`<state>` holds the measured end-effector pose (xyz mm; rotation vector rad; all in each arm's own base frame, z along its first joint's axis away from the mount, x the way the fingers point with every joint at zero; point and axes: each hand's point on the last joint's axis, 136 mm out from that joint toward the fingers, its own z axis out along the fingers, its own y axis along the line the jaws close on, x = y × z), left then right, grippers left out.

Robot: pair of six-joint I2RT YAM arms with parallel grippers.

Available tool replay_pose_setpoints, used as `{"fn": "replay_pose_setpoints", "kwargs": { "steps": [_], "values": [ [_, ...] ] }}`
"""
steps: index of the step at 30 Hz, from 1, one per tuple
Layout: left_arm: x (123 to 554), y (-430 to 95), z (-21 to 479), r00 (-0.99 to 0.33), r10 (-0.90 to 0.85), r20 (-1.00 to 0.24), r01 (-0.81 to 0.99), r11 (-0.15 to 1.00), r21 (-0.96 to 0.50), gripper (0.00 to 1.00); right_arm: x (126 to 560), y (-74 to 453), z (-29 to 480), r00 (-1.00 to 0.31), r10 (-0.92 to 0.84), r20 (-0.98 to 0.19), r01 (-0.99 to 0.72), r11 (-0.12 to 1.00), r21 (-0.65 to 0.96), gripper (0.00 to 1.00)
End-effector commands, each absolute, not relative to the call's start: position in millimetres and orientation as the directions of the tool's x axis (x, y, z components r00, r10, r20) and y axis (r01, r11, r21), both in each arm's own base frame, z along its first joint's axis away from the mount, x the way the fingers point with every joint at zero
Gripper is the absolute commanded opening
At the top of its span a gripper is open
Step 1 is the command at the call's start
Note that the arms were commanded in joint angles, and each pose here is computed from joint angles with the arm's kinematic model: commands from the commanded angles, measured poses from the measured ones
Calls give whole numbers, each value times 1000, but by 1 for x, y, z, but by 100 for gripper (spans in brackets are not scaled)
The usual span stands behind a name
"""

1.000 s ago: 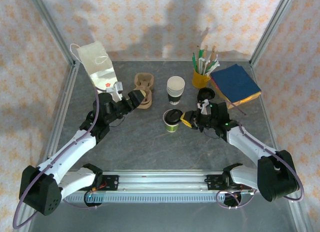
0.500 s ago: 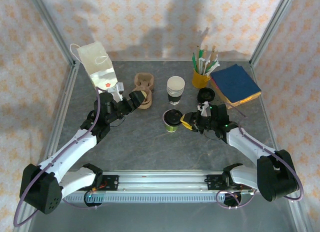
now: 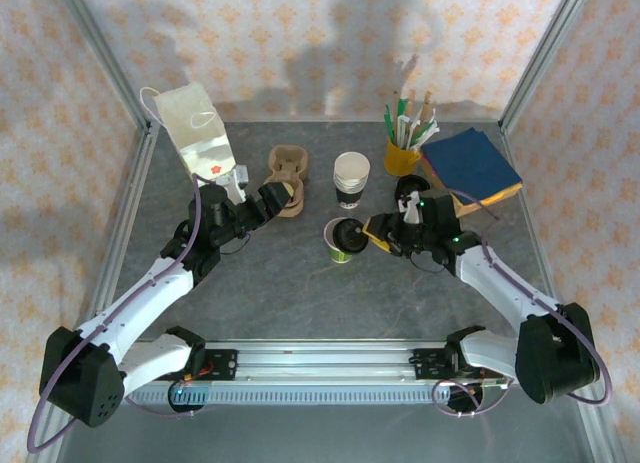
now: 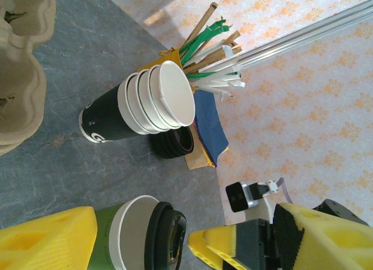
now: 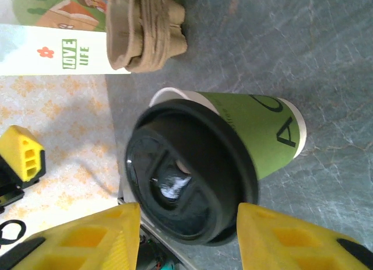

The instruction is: Pack the takeout coffee

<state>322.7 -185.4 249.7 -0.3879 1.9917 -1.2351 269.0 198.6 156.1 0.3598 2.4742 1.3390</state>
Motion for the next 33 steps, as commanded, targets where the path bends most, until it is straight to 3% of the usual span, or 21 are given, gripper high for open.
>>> {"fn": "replay_pose_setpoints", "kwargs": {
  "steps": [1, 13, 17, 23, 28, 31, 33],
  "values": [
    [323, -190, 259, -675, -577, -460, 157, 497, -853, 79, 272, 194, 162, -912, 366, -185, 55, 555, 830, 47],
    [322, -188, 252, -675, -576, -461, 149, 506, -850, 79, 276, 179, 145, -899, 375, -226, 79, 647, 758, 47],
    [323, -188, 251, -675, -575, -462, 146, 510, -848, 79, 273, 149, 128, -875, 391, -286, 140, 768, 625, 47],
    [324, -187, 245, -674, -573, -465, 135, 524, -841, 79, 257, 99, 111, -818, 435, -377, 257, 861, 438, 47],
    [326, -188, 242, -676, -569, -469, 133, 532, -836, 79, 239, 72, 104, -742, 535, -404, 365, 828, 426, 48],
    [328, -188, 240, -678, -567, -467, 134, 530, -838, 79, 237, 55, 112, -667, 613, -425, 457, 786, 416, 56],
    [328, -189, 238, -681, -566, -464, 134, 526, -840, 79, 231, 52, 100, -646, 652, -396, 505, 755, 420, 56]
  ]
}}
